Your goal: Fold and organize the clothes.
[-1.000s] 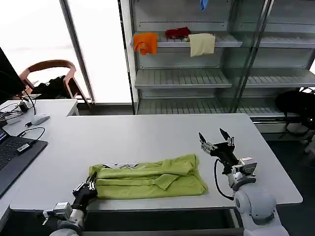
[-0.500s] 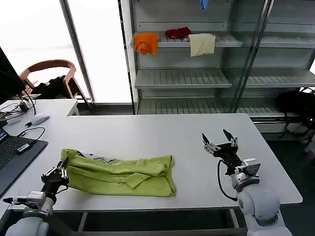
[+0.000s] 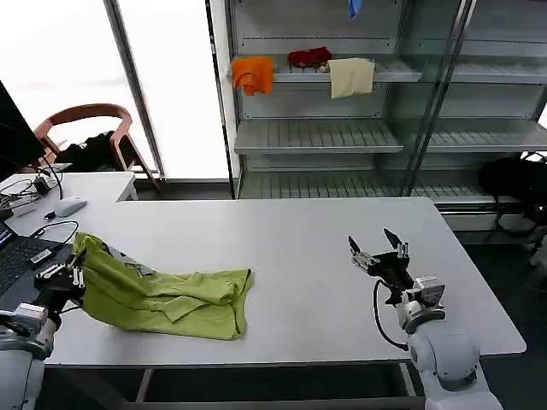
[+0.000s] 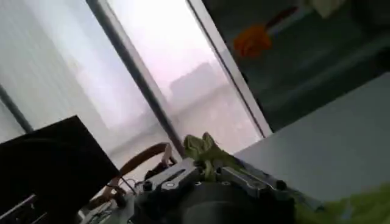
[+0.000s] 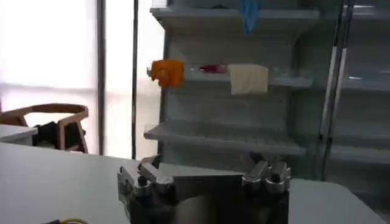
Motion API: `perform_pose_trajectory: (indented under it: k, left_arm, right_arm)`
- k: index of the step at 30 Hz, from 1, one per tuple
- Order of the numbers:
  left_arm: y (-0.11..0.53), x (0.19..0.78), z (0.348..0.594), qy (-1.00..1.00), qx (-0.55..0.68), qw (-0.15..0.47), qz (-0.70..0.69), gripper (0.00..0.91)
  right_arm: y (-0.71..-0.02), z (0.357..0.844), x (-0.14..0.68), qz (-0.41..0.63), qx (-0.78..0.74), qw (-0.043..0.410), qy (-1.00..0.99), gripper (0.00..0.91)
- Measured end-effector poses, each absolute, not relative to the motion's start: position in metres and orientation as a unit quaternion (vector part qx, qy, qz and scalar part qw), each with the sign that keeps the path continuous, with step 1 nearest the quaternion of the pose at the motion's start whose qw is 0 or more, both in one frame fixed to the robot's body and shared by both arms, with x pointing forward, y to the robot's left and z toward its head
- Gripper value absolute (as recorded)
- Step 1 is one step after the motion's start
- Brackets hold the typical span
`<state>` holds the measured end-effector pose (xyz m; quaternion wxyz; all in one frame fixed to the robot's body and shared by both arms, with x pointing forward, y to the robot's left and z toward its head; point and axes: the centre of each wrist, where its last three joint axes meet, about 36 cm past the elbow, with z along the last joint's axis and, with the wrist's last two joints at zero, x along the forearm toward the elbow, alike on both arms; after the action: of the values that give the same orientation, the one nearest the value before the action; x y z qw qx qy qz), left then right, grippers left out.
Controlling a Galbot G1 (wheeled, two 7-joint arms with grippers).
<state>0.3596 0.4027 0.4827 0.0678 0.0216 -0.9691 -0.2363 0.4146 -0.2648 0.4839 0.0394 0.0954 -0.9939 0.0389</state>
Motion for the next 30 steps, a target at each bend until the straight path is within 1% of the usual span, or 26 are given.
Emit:
perform_pose_trajectory:
  k: [8,14,20,30]
  left_arm:
    - [0.317,0.366,0.46,-0.984,-0.034,0.067,-0.164,0.04]
    - [0.265,0.367,0.449,-0.986,-0.071,0.085,-0.126,0.04]
    - [0.232,0.364,0.442,-0.984,-0.095,0.113,-0.102,0.04]
    - [0.204,0.36,0.44,-0.979,-0.113,0.142,-0.087,0.04]
  right_arm:
    - [-0.264,0.477,0.416,0.042,0.094,0.049,-0.994,0.907]
    - [-0.267,0.474,0.417,0.046,0.088,0.053,-0.994,0.907]
    - [-0.267,0.475,0.419,0.047,0.086,0.053,-0.994,0.907]
    - [-0.264,0.472,0.42,0.047,0.088,0.056,-0.993,0.907]
